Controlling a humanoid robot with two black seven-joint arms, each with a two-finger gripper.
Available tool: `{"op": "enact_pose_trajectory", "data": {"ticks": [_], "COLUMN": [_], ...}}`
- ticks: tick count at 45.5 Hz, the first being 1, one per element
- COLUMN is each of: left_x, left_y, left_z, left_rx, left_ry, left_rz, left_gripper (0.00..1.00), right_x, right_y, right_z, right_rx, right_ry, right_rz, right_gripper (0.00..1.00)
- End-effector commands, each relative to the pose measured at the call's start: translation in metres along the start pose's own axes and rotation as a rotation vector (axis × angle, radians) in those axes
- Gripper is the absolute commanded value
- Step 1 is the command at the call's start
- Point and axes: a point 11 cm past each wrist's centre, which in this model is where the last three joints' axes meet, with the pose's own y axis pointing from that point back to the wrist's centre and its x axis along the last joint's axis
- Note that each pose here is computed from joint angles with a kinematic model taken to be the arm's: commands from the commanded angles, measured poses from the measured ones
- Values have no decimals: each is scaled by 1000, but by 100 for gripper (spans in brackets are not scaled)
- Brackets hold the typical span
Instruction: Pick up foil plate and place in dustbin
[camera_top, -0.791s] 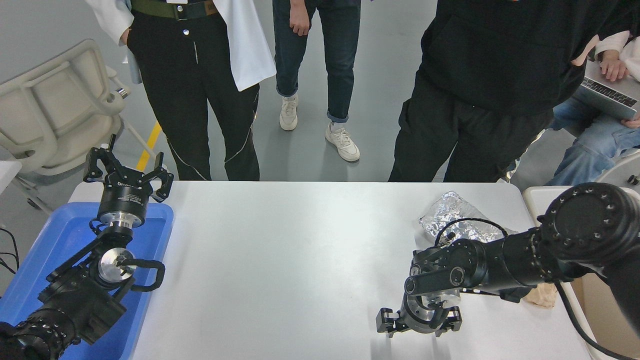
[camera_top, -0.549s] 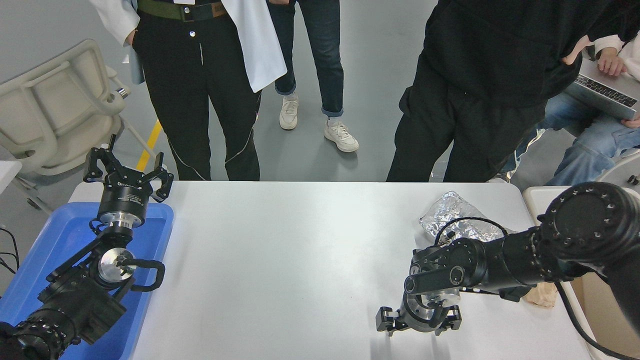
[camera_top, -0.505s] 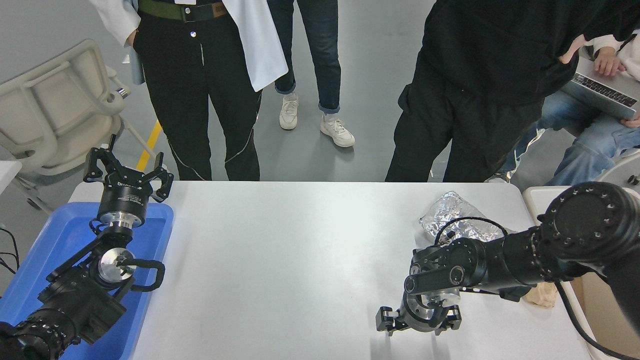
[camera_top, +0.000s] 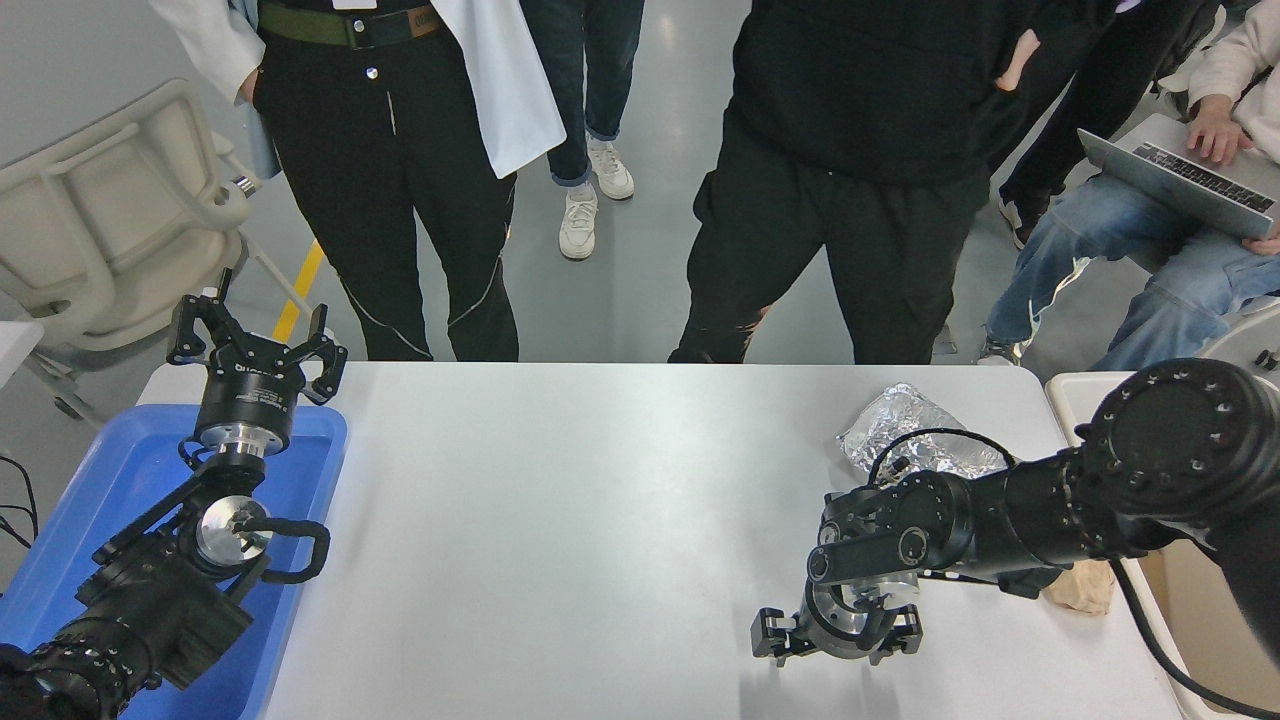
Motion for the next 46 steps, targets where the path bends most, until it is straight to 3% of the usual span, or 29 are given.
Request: {"op": "enact_pose_trajectory", "data": {"ticks": [1,18,35,46], "left_x": [1,0,1,0], "left_y": [1,0,1,0], "left_z": [0,0,0,0], "left_rx": [1,0,1,-1], "left_ry": [-1,0,-1,1], "left_rz": [2,0,2,-1], "left_gripper": [99,99,99,99], "right_x": [3,-7,7,-10], "right_y": [4,-5,13,17], "right_z": [2,5,0,-2], "right_rx": [-17,-22,-11,-6], "right_ry": [7,12,22,65], "right_rz": [6,-19,20,-32], "right_gripper": [100,100,100,100]}}
